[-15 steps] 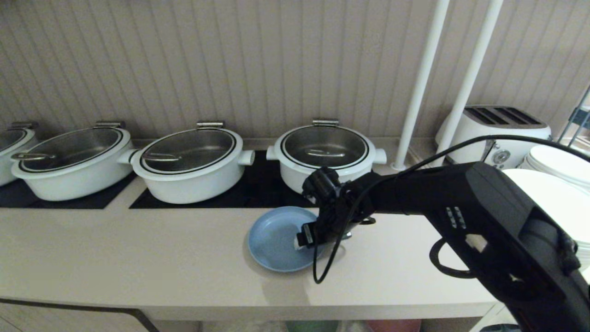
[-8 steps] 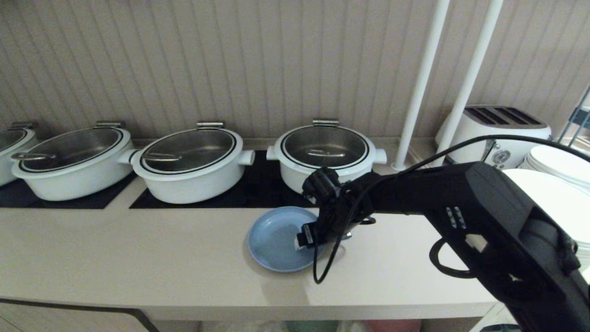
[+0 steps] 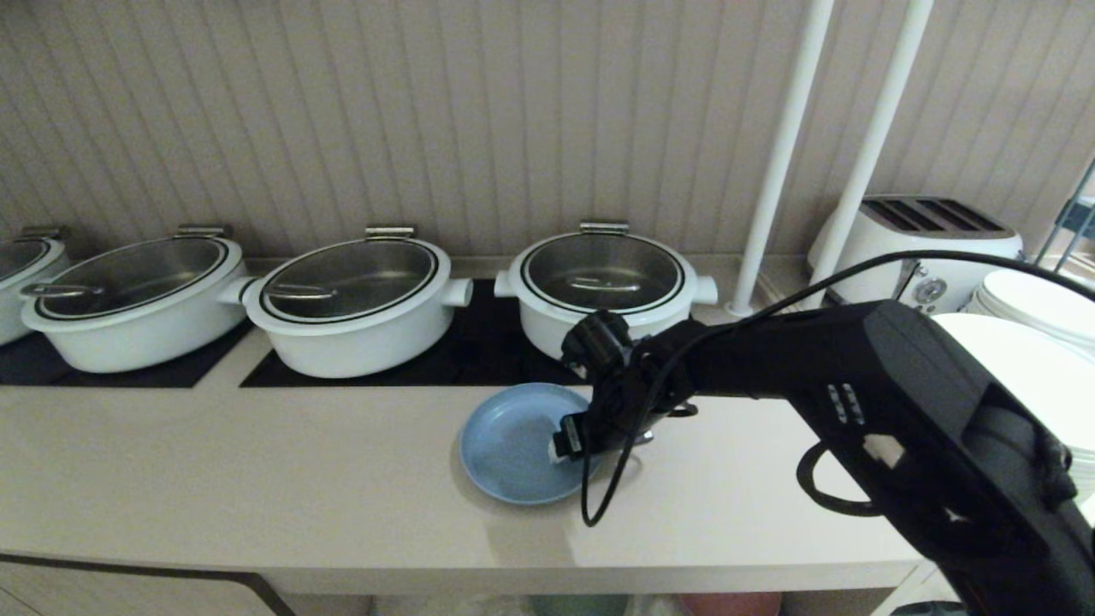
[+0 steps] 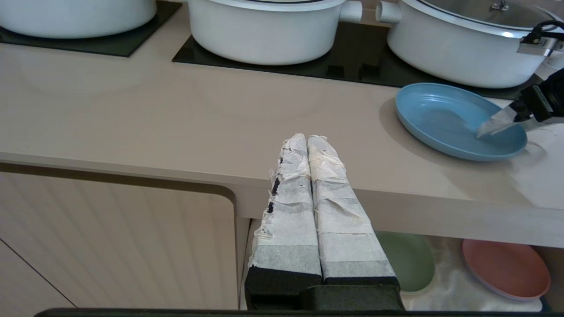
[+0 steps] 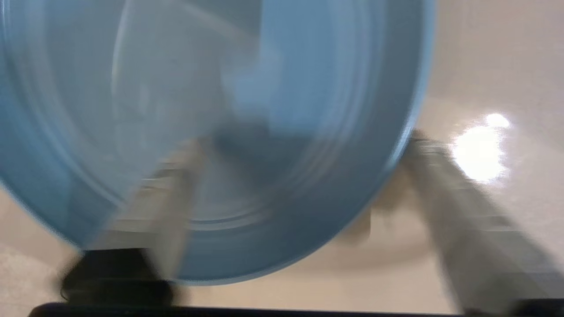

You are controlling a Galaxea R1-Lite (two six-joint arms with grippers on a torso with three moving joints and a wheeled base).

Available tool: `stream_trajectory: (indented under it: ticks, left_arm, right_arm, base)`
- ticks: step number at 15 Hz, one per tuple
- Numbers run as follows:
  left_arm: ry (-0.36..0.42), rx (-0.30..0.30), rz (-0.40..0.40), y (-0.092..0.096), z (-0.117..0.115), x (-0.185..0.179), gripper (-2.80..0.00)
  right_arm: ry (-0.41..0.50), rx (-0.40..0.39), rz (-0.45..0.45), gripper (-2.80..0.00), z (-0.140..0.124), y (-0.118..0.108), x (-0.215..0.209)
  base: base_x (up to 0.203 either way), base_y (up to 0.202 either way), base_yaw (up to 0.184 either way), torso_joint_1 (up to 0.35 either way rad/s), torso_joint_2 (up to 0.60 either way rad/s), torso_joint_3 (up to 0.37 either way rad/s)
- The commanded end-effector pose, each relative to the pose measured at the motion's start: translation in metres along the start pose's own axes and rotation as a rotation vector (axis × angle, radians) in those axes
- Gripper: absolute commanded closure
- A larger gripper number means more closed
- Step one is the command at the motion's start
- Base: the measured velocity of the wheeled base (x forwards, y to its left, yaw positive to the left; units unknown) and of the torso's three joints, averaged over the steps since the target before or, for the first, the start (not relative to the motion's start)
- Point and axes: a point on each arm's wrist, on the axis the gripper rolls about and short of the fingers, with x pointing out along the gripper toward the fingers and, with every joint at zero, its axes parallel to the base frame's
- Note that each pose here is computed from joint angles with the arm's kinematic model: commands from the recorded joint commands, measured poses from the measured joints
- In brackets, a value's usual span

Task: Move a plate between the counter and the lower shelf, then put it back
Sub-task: Pick up the plate

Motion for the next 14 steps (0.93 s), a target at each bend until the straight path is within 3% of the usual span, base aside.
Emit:
stream_trajectory:
  ticks: [1, 14]
  left_arm:
    - [0.0, -0.001, 0.001, 0.0, 0.0, 0.0, 0.0]
    - [0.0, -0.001, 0.001, 0.0, 0.0, 0.0, 0.0]
  right_arm:
    - [0.006, 0.001, 0.0, 0.0, -0.001, 0.0, 0.002]
    - [0.01, 0.021, -0.016, 0.0, 0.002, -0.011, 0.0]
  base:
    - [0.0, 0.0, 0.0, 0.0, 0.0, 0.0]
    - [0.0, 0.0, 0.0, 0.0, 0.0, 0.0]
